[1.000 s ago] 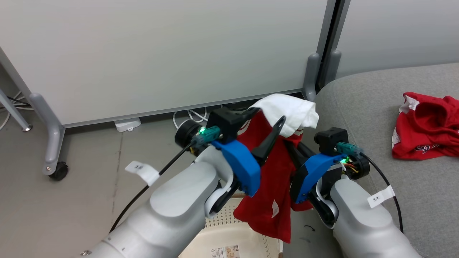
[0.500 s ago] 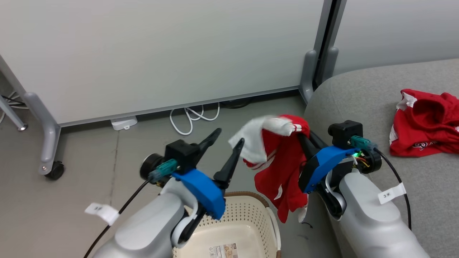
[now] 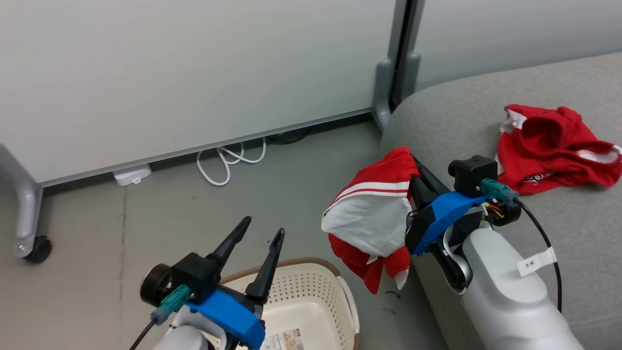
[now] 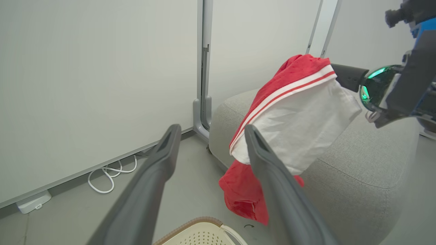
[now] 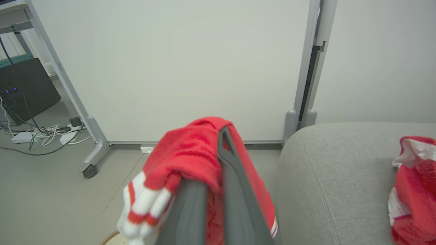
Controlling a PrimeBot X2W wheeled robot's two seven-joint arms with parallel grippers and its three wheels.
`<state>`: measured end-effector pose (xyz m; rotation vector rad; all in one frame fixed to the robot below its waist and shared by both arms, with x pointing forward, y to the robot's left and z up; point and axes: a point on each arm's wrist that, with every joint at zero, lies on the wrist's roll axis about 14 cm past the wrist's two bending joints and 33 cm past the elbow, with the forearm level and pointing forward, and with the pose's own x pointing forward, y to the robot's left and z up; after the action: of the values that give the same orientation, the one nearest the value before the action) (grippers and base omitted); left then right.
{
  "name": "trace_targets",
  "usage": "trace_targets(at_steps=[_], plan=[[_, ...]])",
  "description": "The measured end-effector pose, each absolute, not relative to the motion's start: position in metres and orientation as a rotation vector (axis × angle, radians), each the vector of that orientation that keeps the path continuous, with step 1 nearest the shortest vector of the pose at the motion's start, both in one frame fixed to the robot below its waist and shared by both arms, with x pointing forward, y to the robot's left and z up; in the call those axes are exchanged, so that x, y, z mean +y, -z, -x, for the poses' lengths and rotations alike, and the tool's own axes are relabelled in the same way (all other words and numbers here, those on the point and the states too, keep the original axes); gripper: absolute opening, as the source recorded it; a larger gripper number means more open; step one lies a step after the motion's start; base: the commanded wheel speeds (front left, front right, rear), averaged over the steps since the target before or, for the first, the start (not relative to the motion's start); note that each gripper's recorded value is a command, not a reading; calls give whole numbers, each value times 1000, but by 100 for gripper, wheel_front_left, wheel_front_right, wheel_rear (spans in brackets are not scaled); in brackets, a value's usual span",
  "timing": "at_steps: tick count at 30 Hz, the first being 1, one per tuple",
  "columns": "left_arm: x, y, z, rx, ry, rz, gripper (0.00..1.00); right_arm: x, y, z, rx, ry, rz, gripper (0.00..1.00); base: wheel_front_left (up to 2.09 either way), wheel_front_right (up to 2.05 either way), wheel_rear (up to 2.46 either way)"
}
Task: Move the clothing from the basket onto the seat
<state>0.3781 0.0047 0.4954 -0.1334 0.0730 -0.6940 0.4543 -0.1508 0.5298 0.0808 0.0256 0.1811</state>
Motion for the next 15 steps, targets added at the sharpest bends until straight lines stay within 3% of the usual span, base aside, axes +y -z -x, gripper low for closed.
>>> trace_targets(at_steps=[15], plan=[[-26, -485, -374, 68, 777, 162, 100, -222, -532, -415, 20, 0, -78, 0, 0, 0, 0]])
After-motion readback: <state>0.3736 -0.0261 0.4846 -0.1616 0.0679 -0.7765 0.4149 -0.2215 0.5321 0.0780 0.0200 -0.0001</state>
